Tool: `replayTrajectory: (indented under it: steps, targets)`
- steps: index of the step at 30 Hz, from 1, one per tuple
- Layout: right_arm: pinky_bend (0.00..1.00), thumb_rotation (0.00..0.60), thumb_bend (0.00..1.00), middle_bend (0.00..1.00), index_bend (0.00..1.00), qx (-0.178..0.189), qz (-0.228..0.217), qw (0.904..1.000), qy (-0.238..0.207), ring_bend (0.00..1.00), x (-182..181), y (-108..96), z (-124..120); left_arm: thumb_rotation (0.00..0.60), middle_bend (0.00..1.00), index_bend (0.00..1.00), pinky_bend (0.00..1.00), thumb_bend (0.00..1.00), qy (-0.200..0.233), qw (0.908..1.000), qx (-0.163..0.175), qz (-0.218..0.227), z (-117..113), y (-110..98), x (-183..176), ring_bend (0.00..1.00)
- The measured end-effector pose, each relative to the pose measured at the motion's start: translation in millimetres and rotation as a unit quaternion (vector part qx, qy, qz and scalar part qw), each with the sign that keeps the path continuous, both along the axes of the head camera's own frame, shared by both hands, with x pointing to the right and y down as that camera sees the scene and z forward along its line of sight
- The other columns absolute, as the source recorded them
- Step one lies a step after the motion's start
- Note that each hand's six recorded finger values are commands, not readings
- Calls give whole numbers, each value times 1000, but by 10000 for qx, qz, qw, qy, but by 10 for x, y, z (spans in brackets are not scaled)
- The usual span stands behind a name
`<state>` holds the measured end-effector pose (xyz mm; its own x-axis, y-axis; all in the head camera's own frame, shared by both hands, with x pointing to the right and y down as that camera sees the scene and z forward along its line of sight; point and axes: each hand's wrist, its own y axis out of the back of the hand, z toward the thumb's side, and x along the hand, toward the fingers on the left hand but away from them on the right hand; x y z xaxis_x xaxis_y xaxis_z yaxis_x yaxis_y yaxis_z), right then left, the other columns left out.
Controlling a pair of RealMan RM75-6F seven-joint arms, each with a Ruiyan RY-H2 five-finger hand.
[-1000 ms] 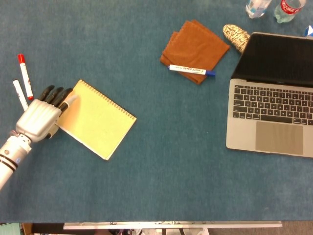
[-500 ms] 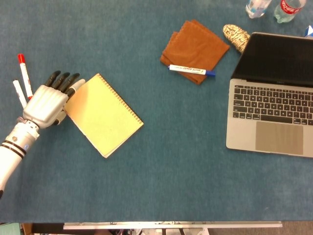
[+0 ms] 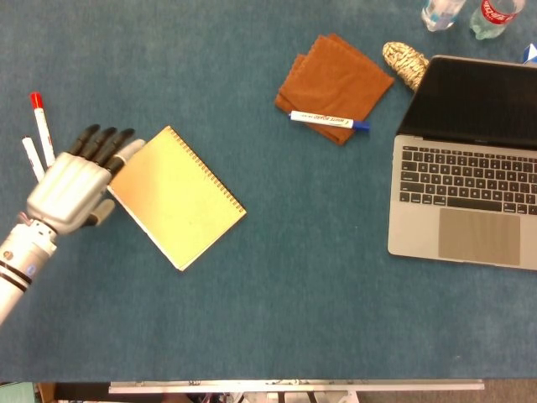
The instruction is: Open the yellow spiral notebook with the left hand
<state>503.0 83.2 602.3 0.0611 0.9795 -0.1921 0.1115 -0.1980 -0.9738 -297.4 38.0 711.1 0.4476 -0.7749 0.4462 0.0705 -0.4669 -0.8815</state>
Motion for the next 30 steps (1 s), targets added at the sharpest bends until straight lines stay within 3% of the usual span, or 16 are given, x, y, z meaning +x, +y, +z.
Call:
replayTrajectory:
  steps: [12, 14, 16, 18, 22, 24, 30]
  targets:
    - [178, 600, 189, 176, 138, -16, -2, 10000, -19, 99, 16, 6, 6, 600, 142, 193, 0, 229, 651, 9949, -553, 540, 34, -38, 641, 0]
    - [178, 600, 189, 175, 138, -12, -14, 10000, -17, 99, 14, 4, -1, 572, 159, 208, 0, 216, 692, 9940, -639, 555, 65, -58, 724, 0]
    - [177, 600, 189, 175, 138, 1, -29, 10000, -16, 99, 9, 1, -10, 488, 185, 232, 0, 200, 742, 9930, -723, 561, 92, -72, 801, 0]
    - [177, 600, 189, 175, 138, 2, -28, 10000, -17, 99, 9, 1, -15, 348, 219, 252, 0, 179, 773, 9920, -810, 587, 122, -83, 879, 0]
    - [178, 600, 188, 175, 138, -15, -6, 10000, -14, 99, 18, 7, -6, 140, 279, 268, 0, 150, 689, 9907, -978, 649, 189, -90, 957, 0]
    - [178, 600, 189, 175, 138, -23, 4, 10000, -11, 99, 23, 12, 2, 94, 281, 270, 0, 144, 640, 9895, -1125, 637, 238, -90, 991, 0]
    - [177, 600, 189, 175, 138, -17, 41, 10000, -6, 99, 47, 22, 0, 77, 280, 269, 0, 141, 521, 9874, -1357, 625, 360, -90, 1101, 0]
